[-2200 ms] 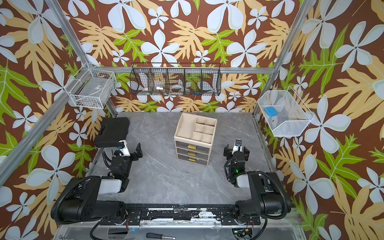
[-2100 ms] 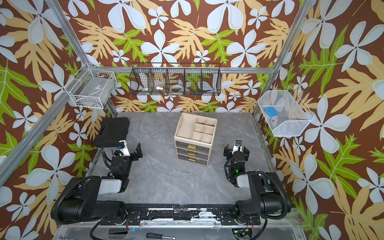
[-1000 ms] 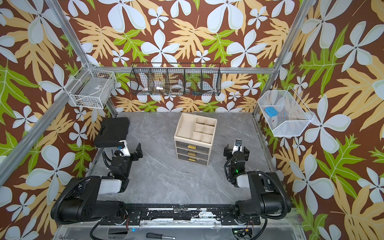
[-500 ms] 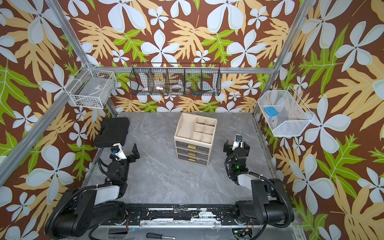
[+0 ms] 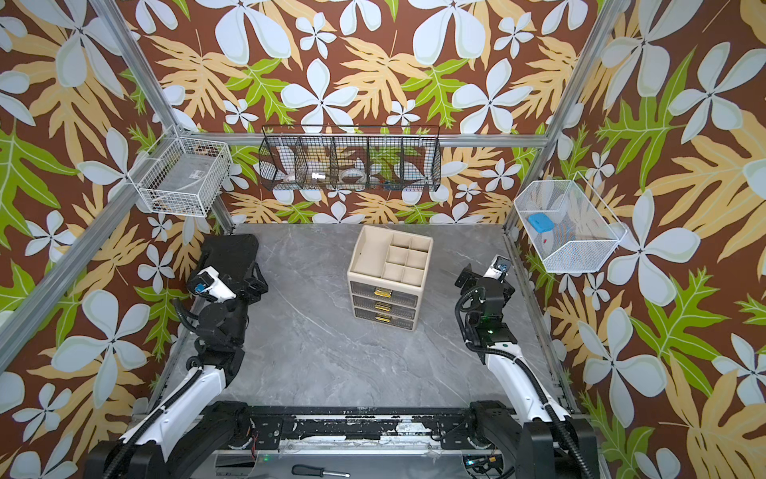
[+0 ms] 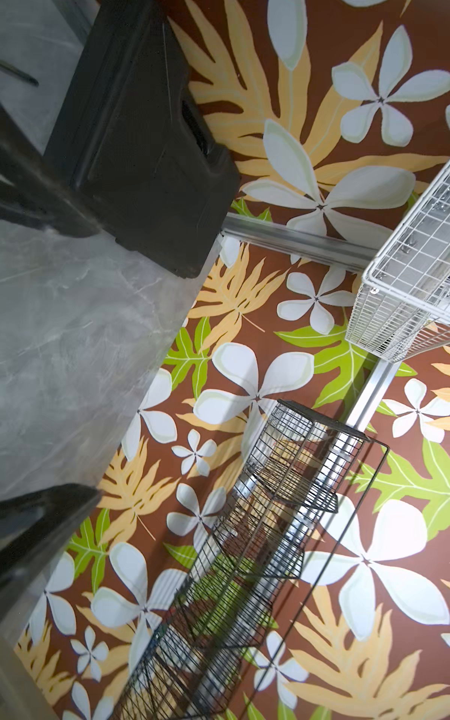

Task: Take the mice out of the drawer
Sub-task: Move the storage box to the center of the board.

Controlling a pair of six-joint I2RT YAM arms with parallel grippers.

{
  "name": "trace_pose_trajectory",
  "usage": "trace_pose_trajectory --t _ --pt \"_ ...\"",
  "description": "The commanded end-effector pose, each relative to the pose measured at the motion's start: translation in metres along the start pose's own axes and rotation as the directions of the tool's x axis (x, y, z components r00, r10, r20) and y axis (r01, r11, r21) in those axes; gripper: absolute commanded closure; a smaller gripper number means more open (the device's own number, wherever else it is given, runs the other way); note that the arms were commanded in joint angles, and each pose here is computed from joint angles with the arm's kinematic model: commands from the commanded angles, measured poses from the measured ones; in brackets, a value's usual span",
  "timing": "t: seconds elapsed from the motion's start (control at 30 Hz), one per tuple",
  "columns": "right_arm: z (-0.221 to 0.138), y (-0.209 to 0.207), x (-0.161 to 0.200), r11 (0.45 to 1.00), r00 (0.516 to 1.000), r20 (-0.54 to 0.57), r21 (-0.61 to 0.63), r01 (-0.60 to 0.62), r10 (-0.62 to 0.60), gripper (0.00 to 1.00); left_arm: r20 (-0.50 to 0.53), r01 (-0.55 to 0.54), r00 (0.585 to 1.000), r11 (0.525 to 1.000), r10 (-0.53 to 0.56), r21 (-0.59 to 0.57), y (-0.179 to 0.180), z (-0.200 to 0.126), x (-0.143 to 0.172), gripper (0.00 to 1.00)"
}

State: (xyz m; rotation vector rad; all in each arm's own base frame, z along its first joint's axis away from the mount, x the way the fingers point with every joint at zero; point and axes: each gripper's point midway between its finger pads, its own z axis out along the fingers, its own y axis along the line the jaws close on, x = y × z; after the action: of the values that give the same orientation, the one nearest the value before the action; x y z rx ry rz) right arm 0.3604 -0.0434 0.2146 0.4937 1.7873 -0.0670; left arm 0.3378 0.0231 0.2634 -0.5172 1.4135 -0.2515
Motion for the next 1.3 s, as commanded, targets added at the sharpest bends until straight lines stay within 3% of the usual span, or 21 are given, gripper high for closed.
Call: trace_pose_trajectory --t 0.0,0.17,0.37,0.53,0.77,0.83,1.0,1.13,1.23,1.27 --pt "-0.006 0.005 0.027 0.997 0.987 -0.145 -0.034 -0.074 0.069 0.0 -0.098 0.126 0.987 0.992 -0.125 0.002 -0.001 -0.003 0.017 0.0" --pt "-0.017 0.021 0.03 0.983 0.971 -0.21 -0.116 -0.144 0.118 0.0 -0.291 0.207 0.941 0.974 -0.171 0.095 -0.037 0.0 0.027 0.0" --pt "-0.045 0.058 0.004 0.922 0.95 -0.265 -0.299 -0.245 0.166 0.0 -0.499 0.359 0.852 0.872 -0.16 0.333 -0.111 -0.018 0.03 0.0" --pt "-0.061 0.089 -0.01 0.838 0.92 -0.329 -0.421 -0.346 0.214 0.01 -0.529 0.372 0.843 0.814 -0.095 0.446 -0.17 -0.031 0.027 0.0" --pt "-0.071 0.14 -0.028 0.768 0.907 -0.378 -0.52 -0.374 0.186 0.0 -0.59 0.39 0.806 0.782 -0.035 0.486 -0.225 -0.025 0.05 0.0" --pt "-0.069 0.151 -0.029 0.733 0.887 -0.411 -0.534 -0.421 0.21 0.01 -0.611 0.415 0.791 0.75 -0.018 0.515 -0.246 -0.026 0.056 0.0" --pt "-0.05 0.166 -0.025 0.749 0.871 -0.443 -0.497 -0.437 0.214 0.0 -0.659 0.475 0.752 0.681 0.016 0.558 -0.287 -0.026 0.078 0.0" --pt "-0.043 0.183 -0.023 0.736 0.858 -0.471 -0.503 -0.452 0.205 0.0 -0.676 0.489 0.736 0.673 0.022 0.555 -0.3 -0.022 0.087 0.0" --pt "-0.038 0.193 -0.024 0.727 0.851 -0.491 -0.514 -0.456 0.187 0.01 -0.689 0.506 0.722 0.633 0.06 0.586 -0.311 -0.031 0.088 0.0" --pt "-0.035 0.196 -0.021 0.731 0.846 -0.503 -0.51 -0.454 0.175 0.0 -0.69 0.495 0.72 0.643 0.072 0.584 -0.311 -0.031 0.09 0.0"
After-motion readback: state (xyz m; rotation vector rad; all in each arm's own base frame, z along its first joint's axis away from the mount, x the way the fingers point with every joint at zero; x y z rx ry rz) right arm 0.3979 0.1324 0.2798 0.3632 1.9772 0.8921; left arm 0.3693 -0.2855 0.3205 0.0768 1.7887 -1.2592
